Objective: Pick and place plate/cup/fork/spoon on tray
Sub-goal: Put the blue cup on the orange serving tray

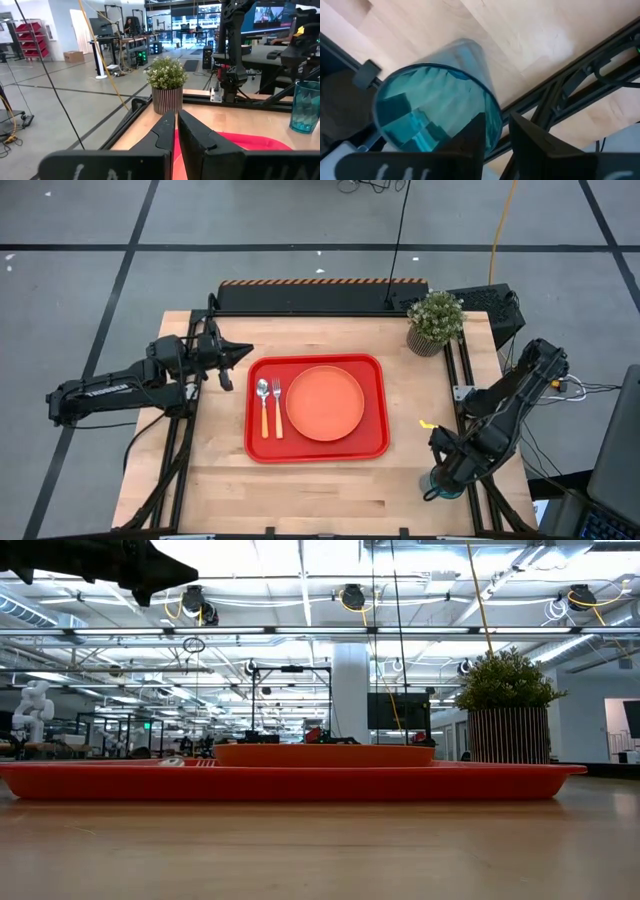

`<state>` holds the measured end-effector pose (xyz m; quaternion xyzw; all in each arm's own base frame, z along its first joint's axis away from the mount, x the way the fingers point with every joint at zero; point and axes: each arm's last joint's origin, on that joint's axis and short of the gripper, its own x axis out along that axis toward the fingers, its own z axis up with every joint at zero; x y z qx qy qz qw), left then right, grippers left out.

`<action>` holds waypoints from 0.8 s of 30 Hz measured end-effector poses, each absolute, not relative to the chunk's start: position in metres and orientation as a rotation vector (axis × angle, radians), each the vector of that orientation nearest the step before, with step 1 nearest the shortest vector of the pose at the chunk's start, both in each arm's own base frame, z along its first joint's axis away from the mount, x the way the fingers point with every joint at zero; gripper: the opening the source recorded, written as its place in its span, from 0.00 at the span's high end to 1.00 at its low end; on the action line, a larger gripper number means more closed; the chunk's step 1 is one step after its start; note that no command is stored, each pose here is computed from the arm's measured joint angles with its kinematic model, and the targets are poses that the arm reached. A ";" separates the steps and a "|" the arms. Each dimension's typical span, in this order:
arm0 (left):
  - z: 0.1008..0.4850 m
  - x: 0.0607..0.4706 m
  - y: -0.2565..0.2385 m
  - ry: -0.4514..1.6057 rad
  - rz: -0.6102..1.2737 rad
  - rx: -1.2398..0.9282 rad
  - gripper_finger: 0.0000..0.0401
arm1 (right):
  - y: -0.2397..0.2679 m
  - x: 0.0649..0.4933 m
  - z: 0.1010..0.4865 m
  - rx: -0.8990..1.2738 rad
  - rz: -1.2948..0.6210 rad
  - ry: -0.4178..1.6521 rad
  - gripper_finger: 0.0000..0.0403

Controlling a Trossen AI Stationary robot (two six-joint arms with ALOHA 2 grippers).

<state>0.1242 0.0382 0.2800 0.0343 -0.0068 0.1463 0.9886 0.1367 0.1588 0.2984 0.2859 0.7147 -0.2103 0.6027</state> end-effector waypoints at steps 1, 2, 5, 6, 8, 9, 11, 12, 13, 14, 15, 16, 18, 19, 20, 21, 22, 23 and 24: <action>0.280 0.124 0.038 -0.014 0.294 0.069 0.94 | 0.159 0.136 0.296 0.659 -0.491 1.657 0.81; 0.280 0.124 0.038 -0.016 0.294 0.069 0.94 | 0.159 0.136 0.295 0.657 -0.493 1.659 0.81; 0.280 0.124 0.038 -0.017 0.294 0.069 0.94 | 0.159 0.137 0.288 0.645 -0.490 1.662 0.81; 0.280 0.124 0.038 -0.017 0.294 0.069 0.94 | 0.159 0.137 0.286 0.642 -0.488 1.663 0.81; 0.280 0.124 0.038 -0.017 0.294 0.069 0.94 | 0.159 0.137 0.281 0.636 -0.486 1.665 0.81; 0.280 0.124 0.038 -0.017 0.294 0.069 0.94 | 0.159 0.137 0.278 0.634 -0.486 1.666 0.81; 0.280 0.124 0.038 -0.017 0.294 0.069 0.94 | 0.158 0.136 0.275 0.626 -0.494 1.672 0.82; 0.280 0.124 0.038 -0.017 0.294 0.069 0.94 | 0.158 0.136 0.274 0.626 -0.487 1.677 0.84; 0.280 0.124 0.038 -0.017 0.294 0.069 0.94 | 0.159 0.136 0.273 0.627 -0.477 1.689 0.87; 0.280 0.124 0.038 -0.016 0.294 0.069 0.94 | 0.159 0.136 0.273 0.627 -0.471 1.697 0.91; 0.280 0.124 0.038 -0.017 0.294 0.069 0.94 | 0.159 0.136 0.273 0.622 -0.459 1.700 0.95; 0.280 0.124 0.038 -0.016 0.294 0.070 0.94 | 0.159 0.136 0.273 0.616 -0.450 1.701 0.97; 0.280 0.124 0.038 -0.017 0.294 0.070 0.94 | 0.159 0.136 0.273 0.609 -0.449 1.703 0.98; 0.280 0.124 0.038 -0.017 0.294 0.070 0.94 | 0.159 0.136 0.273 0.608 -0.449 1.704 0.99; 0.280 0.124 0.038 -0.017 0.294 0.069 0.94 | 0.158 0.135 0.274 0.607 -0.446 1.702 0.99; 0.280 0.124 0.038 -0.018 0.294 0.070 0.94 | 0.158 0.136 0.274 0.603 -0.444 1.698 0.99; 0.280 0.124 0.038 -0.018 0.294 0.070 0.94 | 0.158 0.136 0.274 0.603 -0.446 1.698 0.99; 0.280 0.124 0.038 -0.018 0.294 0.070 0.94 | 0.157 0.136 0.274 0.607 -0.447 1.697 0.99; 0.280 0.124 0.038 -0.018 0.294 0.069 0.94 | 0.156 0.137 0.275 0.611 -0.444 1.695 0.99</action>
